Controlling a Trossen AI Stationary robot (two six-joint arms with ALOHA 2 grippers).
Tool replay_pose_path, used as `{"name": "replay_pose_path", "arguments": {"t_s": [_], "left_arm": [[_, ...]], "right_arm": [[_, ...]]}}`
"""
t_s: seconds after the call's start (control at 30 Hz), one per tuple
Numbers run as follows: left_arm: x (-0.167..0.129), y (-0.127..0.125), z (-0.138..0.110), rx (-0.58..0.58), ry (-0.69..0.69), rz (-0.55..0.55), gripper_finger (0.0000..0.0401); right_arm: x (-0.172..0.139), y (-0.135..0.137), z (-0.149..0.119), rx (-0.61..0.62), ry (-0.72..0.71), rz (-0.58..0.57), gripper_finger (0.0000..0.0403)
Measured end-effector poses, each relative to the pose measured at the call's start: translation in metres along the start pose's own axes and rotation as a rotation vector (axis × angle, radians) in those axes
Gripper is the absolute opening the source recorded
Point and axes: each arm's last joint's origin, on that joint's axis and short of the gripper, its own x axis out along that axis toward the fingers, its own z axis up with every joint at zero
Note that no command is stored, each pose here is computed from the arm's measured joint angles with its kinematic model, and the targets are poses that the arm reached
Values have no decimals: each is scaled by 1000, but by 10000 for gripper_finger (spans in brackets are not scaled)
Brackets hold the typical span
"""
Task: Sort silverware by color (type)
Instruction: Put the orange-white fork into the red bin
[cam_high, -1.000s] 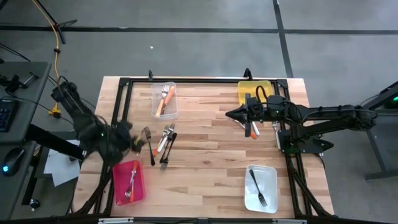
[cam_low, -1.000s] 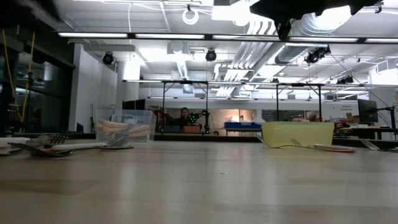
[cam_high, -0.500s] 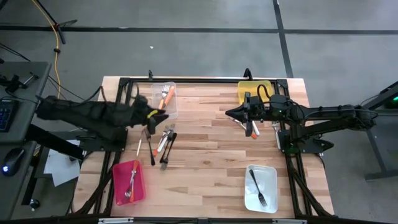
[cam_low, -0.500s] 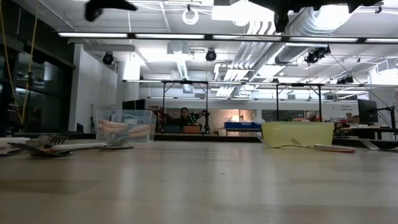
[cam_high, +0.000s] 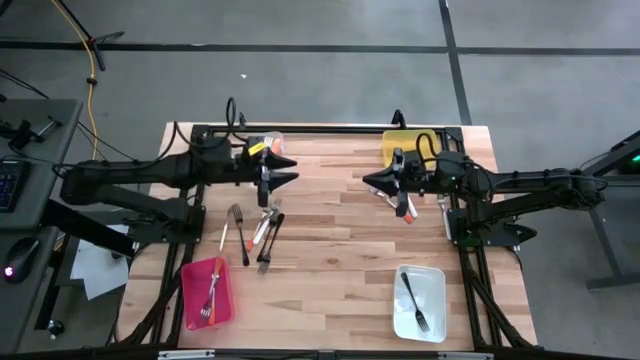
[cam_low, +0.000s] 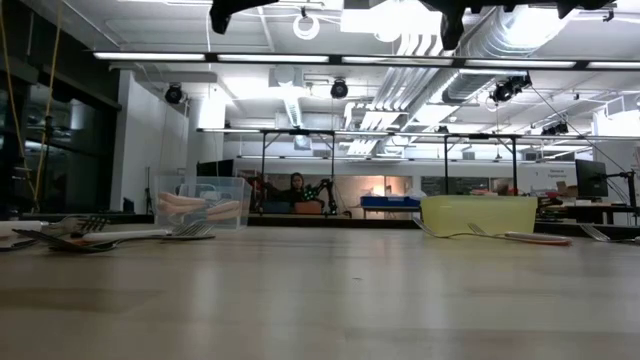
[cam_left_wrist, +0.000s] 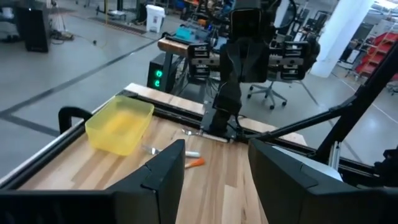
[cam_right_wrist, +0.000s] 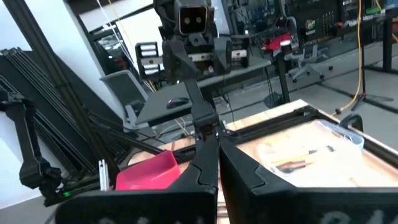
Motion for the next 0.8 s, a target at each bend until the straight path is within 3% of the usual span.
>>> {"name": "replay_pose_path", "arguments": {"t_s": [0.37,0.53,0.8], "left_arm": [[1,-10,-6,-6,41,-34,168],[0,-14,-11,4,71,6,167],[1,-3,-46,-67,-99,-15,111]], "right_arm": [[0,0,0,-18,-5,1,0],[0,0,0,-24,4,-2,0],[0,0,-1,-44,9,-3,0]]}}
